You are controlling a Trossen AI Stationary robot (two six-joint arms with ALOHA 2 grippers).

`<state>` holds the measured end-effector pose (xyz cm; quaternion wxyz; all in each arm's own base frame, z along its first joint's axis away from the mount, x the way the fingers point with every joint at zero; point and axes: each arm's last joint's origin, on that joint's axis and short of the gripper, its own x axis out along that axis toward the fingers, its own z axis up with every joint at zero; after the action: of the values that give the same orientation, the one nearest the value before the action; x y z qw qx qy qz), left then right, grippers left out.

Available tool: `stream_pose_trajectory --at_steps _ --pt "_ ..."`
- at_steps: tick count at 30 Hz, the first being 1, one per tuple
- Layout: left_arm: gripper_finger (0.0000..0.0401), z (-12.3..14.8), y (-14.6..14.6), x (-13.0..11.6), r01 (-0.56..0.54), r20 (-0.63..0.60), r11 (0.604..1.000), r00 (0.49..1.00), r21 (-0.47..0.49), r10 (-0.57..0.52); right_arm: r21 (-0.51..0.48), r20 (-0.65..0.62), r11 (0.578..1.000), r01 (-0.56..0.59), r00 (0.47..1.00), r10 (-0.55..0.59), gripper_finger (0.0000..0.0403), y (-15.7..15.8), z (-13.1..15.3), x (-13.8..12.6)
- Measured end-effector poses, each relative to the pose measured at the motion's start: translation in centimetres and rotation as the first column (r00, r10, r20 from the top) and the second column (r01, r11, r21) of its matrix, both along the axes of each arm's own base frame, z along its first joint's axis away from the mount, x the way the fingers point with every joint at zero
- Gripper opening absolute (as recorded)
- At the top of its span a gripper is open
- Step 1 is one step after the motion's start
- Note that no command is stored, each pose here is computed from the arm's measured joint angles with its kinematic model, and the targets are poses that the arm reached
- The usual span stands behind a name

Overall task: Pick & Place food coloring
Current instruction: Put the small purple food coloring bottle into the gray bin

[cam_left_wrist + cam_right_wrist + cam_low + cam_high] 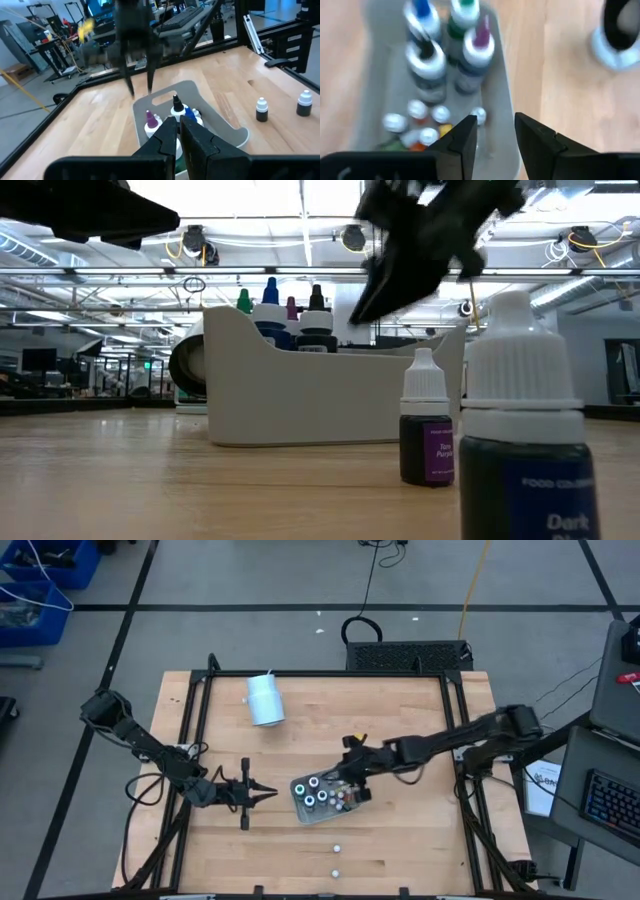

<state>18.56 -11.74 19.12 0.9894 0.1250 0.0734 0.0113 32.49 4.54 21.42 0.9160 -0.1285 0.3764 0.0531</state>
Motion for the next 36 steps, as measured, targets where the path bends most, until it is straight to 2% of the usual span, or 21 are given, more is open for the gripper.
stream_pose_trajectory --at_steps 3,5,8,11,14,17,20,22,24,26,30,36 --pt "0.0031 0.0 0.0 0.0 -0.006 0.001 1.000 1.000 -0.014 0.006 0.011 0.046 0.999 -0.038 0.998 0.037 0.0121 1.3 2.7 -1.9" --pt "0.0031 0.0 0.1 0.0 -0.025 0.004 0.999 1.000 -0.022 0.025 0.016 0.055 1.000 -0.026 0.998 0.025 0.0120 2.5 3.3 -2.7" --pt "0.0031 0.0 0.1 0.0 -0.050 0.009 0.985 0.999 -0.165 0.052 0.045 0.055 0.998 -0.051 0.997 0.049 0.0119 5.2 3.0 -3.3" --pt "0.0031 0.0 0.0 0.0 -0.057 0.009 0.965 0.998 -0.258 0.062 0.093 0.125 0.977 -0.190 0.976 0.178 0.0119 9.3 2.9 -3.7" --pt "0.0031 0.0 -0.3 -0.1 -0.010 0.004 0.956 1.000 -0.294 0.012 0.094 0.181 0.946 -0.310 0.940 0.290 0.0118 13.0 2.3 -4.3" --pt "0.0031 0.0 -0.7 -0.3 0.075 -0.004 0.950 0.997 -0.304 -0.080 0.089 0.229 0.940 -0.330 0.925 0.303 0.0118 15.3 2.2 -5.2" --pt "0.0031 0.0 -1.0 -0.4 0.123 -0.008 0.938 0.991 -0.323 -0.133 0.056 0.214 0.928 -0.369 0.912 0.350 0.0118 16.8 2.0 -6.5" --pt "0.0031 0.0 -1.1 -0.5 0.131 -0.009 0.931 0.990 -0.341 -0.143 -0.051 0.185 0.913 -0.404 0.895 0.406 0.0112 17.5 1.5 -7.8" --pt "0.0031 0.0 -1.2 -0.5 0.137 -0.009 0.931 0.989 -0.337 -0.149 -0.167 0.181 0.917 -0.362 0.903 0.390 0.0095 17.4 0.9 -8.8" --pt "0.0031 0.0 -1.2 -0.5 0.144 -0.008 0.938 0.988 -0.317 -0.154 -0.217 0.201 0.929 -0.299 0.918 0.342 0.0069 16.3 0.9 -9.8" --pt "0.0031 0.0 -1.0 -0.4 0.133 -0.007 0.942 0.990 -0.307 -0.142 -0.153 0.263 0.942 -0.298 0.907 0.330 0.0011 13.3 1.8 -12.1" --pt "0.0031 1.9 -1.3 1.5 0.117 -0.082 0.969 0.987 -0.219 -0.138 -0.006 0.437 0.922 -0.388 0.828 0.351 0.0007 8.0 2.2 -16.0"
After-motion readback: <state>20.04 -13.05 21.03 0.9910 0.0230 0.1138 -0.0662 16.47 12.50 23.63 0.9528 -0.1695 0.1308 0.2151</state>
